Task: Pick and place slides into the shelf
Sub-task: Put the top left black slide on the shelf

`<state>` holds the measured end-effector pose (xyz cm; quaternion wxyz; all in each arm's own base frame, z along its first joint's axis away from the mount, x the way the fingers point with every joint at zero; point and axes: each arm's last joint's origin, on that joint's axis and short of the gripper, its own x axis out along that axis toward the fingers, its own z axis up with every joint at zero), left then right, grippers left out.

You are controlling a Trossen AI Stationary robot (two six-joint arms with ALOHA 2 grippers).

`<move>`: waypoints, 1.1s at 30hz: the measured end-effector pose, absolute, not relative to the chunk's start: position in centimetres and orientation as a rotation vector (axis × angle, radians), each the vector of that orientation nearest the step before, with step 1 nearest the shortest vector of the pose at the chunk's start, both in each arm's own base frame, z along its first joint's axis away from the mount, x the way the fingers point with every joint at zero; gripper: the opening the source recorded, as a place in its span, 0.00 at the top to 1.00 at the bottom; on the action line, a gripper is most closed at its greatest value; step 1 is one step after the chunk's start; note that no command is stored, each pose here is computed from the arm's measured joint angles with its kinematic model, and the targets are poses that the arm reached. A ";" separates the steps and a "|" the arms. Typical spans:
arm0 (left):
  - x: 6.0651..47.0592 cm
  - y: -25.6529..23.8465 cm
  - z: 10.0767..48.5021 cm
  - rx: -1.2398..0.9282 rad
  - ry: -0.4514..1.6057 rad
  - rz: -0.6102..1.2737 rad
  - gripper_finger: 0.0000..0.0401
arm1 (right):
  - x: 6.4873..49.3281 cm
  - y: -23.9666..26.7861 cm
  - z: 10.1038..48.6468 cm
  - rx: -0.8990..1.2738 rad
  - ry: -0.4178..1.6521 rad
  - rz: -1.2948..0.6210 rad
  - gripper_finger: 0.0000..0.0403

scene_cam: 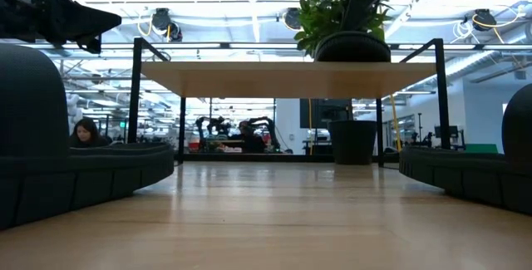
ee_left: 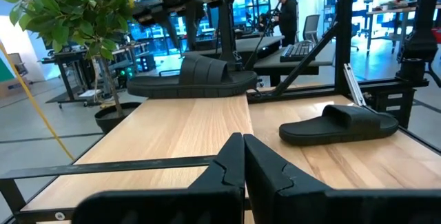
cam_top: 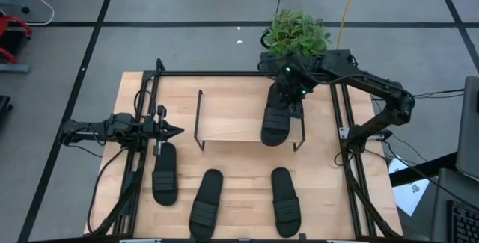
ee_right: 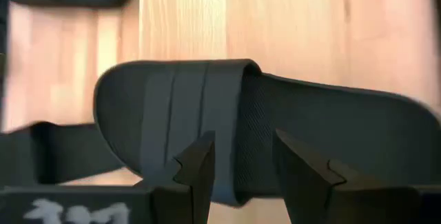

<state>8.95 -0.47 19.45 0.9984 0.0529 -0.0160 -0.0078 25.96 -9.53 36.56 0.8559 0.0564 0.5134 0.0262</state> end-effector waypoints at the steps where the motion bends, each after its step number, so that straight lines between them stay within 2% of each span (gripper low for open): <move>1: 9.0 -0.5 19.4 0.106 -0.032 -0.016 1.00 | 25.7 -9.1 36.9 0.088 1.072 0.054 0.69; 5: 9.0 -0.5 19.4 0.106 -0.031 -0.016 1.00 | 24.3 -6.7 39.1 -0.068 0.983 0.086 0.76; 10: 9.0 -0.5 19.4 0.113 -0.030 -0.015 1.00 | 21.5 -3.5 42.8 -0.233 0.730 0.057 0.96; 15: 9.0 -0.5 19.4 0.148 -0.029 -0.015 1.00 | 18.2 -2.9 44.1 -0.233 0.496 0.029 0.99; 24: 9.0 -0.5 19.4 0.132 -0.028 -0.015 1.00 | 14.5 -3.5 40.7 -0.135 0.249 -0.178 1.00; 28: 9.0 -0.5 19.4 0.127 -0.027 -0.015 1.00 | 14.4 -3.3 38.0 -0.124 0.168 -0.170 1.00; 33: 9.0 -0.5 19.4 0.126 -0.027 -0.015 1.00 | 13.6 -3.1 34.7 -0.116 0.185 -0.168 1.00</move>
